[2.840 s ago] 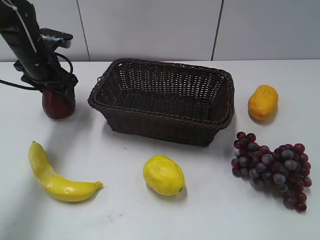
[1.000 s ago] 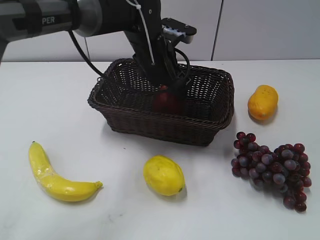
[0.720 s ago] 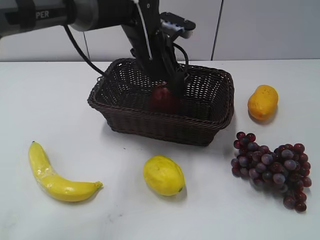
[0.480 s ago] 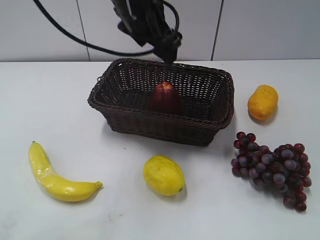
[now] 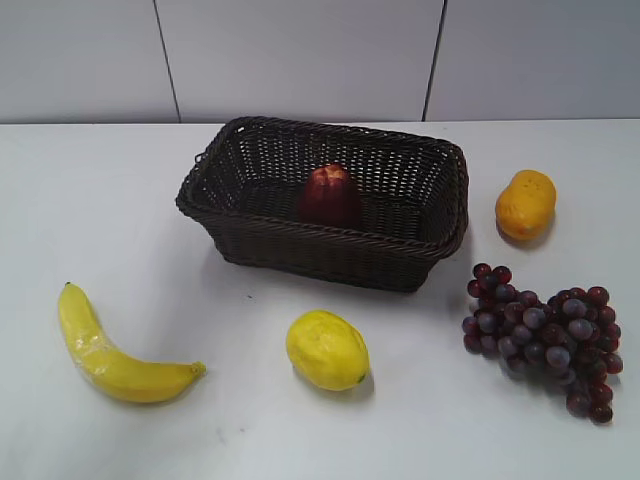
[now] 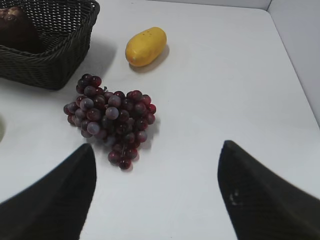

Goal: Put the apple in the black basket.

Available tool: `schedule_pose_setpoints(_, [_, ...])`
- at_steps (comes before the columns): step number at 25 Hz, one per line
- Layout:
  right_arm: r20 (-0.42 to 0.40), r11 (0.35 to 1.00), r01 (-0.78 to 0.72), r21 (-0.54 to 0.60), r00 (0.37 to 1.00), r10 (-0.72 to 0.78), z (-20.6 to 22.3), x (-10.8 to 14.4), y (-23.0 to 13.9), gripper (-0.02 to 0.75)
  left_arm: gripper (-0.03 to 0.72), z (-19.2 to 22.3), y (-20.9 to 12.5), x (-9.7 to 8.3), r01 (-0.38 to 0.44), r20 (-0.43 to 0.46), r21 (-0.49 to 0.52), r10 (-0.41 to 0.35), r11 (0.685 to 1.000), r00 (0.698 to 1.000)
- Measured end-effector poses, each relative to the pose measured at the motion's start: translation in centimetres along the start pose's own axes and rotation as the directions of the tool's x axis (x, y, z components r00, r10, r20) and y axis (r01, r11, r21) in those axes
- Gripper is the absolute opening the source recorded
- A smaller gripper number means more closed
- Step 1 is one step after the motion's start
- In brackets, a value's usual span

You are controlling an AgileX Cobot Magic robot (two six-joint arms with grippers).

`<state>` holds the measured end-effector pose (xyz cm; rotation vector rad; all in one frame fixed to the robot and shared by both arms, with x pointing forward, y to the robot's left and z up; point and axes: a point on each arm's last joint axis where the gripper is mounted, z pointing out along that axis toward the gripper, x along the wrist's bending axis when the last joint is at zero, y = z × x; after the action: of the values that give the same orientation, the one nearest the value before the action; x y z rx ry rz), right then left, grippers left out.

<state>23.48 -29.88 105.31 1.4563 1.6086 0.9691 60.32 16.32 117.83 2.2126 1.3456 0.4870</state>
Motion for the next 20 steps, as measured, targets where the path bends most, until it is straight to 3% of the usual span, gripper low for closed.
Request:
schedule_pose_setpoints(5, [0.000,1.000,0.000,0.000,1.000,0.000,0.0,0.0,0.0,0.571,0.651,-1.7,-4.5,5.8,0.201,-0.054,0.065,-0.197,0.977,0.979])
schedule_pose_setpoints(9, [0.000,1.000,0.000,0.000,1.000,0.000,0.0,0.0,0.0,0.571,0.625,-3.5,-10.0,7.1,0.300,-0.095,0.136,-0.289,0.944,0.953])
schedule_pose_setpoints(14, [0.000,1.000,0.000,0.000,1.000,0.000,0.0,0.0,0.0,0.571,0.611,-6.2,-17.7,5.1,0.361,-0.117,0.187,-0.344,0.914,0.932])
schedule_pose_setpoints(20, [0.000,1.000,0.000,0.000,1.000,0.000,0.0,0.0,0.0,0.571,0.593,-8.8,-25.4,0.9,0.365,-0.099,0.102,-0.355,0.926,0.929])
